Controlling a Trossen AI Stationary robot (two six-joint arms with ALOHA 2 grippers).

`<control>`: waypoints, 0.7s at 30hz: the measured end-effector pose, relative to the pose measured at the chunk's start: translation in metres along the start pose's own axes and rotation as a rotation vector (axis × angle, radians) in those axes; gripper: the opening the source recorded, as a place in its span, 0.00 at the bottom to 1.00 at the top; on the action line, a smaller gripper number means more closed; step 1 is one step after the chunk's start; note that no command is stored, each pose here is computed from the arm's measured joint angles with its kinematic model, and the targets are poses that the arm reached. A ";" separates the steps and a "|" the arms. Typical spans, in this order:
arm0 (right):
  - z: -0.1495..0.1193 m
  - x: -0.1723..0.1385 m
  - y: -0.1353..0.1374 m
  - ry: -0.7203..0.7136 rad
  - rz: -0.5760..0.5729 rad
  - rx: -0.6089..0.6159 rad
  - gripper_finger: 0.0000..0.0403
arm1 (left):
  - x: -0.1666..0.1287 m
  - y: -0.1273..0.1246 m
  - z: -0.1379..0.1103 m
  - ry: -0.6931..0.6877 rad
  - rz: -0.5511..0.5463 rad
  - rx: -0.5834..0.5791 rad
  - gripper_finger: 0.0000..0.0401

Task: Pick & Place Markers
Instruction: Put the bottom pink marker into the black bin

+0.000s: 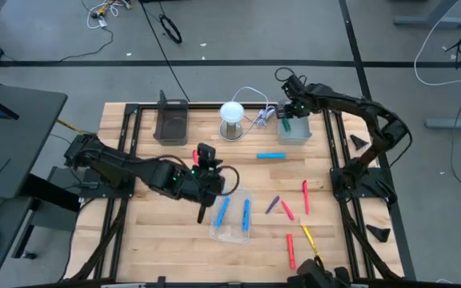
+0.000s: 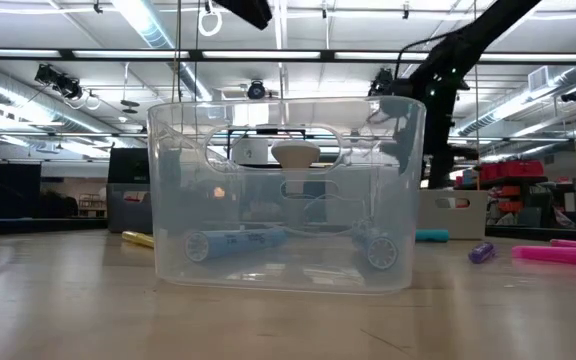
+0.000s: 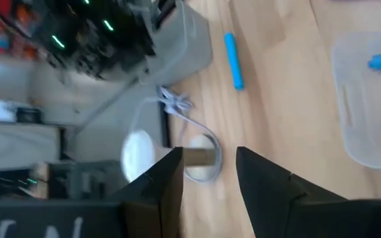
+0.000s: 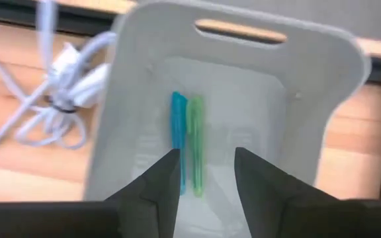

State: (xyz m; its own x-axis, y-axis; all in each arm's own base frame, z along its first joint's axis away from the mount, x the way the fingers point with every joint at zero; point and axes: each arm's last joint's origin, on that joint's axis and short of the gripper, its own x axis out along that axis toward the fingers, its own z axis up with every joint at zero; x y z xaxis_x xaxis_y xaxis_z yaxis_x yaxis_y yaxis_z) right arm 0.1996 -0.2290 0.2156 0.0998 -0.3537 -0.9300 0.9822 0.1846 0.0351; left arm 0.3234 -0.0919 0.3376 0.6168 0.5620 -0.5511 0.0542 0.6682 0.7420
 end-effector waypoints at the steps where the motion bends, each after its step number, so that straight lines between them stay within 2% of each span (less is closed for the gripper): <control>1: 0.000 -0.006 -0.001 -0.016 0.010 -0.009 0.36 | 0.000 0.003 -0.003 0.007 -0.016 -0.021 0.37; 9: -0.010 -0.058 -0.009 -0.083 0.135 -0.033 0.36 | 0.007 0.025 -0.021 0.072 -0.117 -0.161 0.37; 15: -0.032 -0.087 -0.012 -0.057 0.153 -0.086 0.36 | 0.008 0.038 -0.037 0.061 -0.198 -0.252 0.37; 21: -0.058 -0.107 -0.005 -0.011 0.171 -0.182 0.36 | 0.006 0.038 -0.069 0.025 -0.183 -0.312 0.37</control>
State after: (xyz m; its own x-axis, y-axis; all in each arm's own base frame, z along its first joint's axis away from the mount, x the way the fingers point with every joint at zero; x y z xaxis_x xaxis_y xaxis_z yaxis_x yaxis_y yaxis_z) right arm 0.1748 -0.1386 0.2936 0.2644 -0.3126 -0.9124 0.9063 0.4039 0.1242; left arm 0.2754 -0.0293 0.3365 0.5997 0.4285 -0.6759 -0.0830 0.8733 0.4800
